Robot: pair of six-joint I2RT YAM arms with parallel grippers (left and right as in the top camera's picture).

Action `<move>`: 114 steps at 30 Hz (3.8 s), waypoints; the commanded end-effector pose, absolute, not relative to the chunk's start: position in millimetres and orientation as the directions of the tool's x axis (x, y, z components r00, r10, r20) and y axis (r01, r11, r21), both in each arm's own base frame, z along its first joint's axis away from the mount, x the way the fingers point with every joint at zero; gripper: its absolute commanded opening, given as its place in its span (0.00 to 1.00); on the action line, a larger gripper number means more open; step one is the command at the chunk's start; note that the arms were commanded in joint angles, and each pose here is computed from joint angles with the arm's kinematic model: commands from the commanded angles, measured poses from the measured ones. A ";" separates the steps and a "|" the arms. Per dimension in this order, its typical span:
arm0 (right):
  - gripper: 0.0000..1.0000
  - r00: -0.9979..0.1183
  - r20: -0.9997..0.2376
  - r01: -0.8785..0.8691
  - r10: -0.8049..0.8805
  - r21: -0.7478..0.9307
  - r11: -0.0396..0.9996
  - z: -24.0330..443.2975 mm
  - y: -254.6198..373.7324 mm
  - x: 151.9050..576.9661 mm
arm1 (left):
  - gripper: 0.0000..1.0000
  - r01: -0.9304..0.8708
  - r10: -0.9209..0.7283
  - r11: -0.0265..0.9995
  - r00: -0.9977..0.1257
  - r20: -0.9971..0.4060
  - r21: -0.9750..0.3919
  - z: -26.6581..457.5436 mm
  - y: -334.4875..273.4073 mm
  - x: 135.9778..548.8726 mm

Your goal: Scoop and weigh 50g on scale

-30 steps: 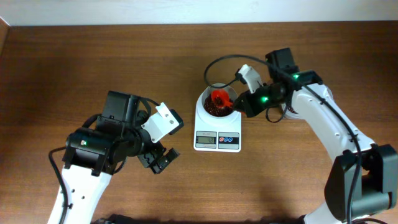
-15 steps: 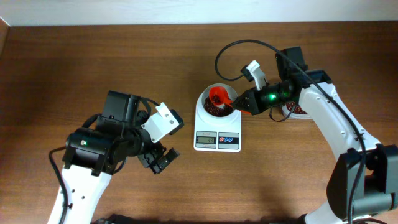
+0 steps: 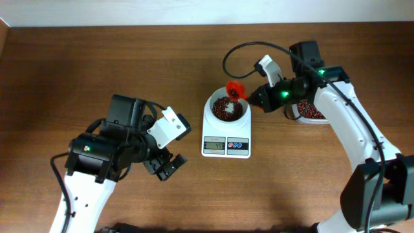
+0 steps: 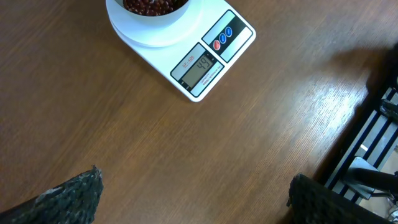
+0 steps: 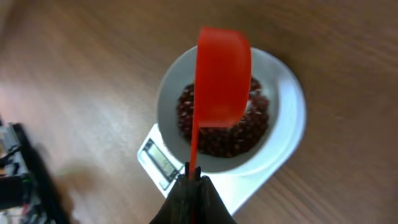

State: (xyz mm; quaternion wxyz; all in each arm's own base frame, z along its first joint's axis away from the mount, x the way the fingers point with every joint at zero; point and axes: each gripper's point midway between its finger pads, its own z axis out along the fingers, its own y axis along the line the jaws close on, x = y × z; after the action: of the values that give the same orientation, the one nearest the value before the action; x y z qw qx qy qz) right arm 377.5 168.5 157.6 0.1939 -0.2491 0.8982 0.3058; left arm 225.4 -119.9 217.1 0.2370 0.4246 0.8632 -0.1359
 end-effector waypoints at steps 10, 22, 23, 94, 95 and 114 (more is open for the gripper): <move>0.04 -0.713 -0.492 -0.654 -0.500 0.210 0.726 177.4 166.9 372.1 | 0.99 0.806 0.669 0.591 -0.507 -0.543 -0.024 223.6 -121.1 226.7; 0.04 -0.714 -0.497 -0.661 -0.493 0.247 0.709 178.3 172.6 368.8 | 0.99 0.806 0.669 0.591 -0.507 -0.543 -0.024 223.5 -121.1 226.8; 0.04 -0.716 -0.496 -0.659 -0.491 0.249 0.710 178.3 172.6 368.6 | 0.99 0.806 0.669 0.591 -0.507 -0.543 -0.024 223.6 -121.1 226.7; 0.04 -0.944 -0.329 -0.070 0.029 0.283 0.956 155.9 -82.9 360.6 | 0.99 0.806 0.669 0.591 -0.507 -0.543 -0.024 223.5 -121.1 226.8; 0.04 -0.945 -0.326 -0.069 0.029 0.286 0.956 155.9 -79.5 361.3 | 0.99 0.806 0.669 0.591 -0.507 -0.543 -0.024 223.5 -121.1 226.8; 0.04 -0.967 -0.221 -0.023 -0.129 -0.428 0.904 181.2 -70.9 380.9 | 0.99 0.806 0.669 0.591 -0.507 -0.543 -0.024 223.5 -121.1 226.8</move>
State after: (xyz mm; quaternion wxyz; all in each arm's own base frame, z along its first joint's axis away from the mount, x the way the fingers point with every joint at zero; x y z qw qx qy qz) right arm 363.9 -64.4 150.3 0.0697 -0.0977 0.9733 -0.1956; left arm 225.5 -120.0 217.1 0.2371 0.4249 0.8630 -0.1359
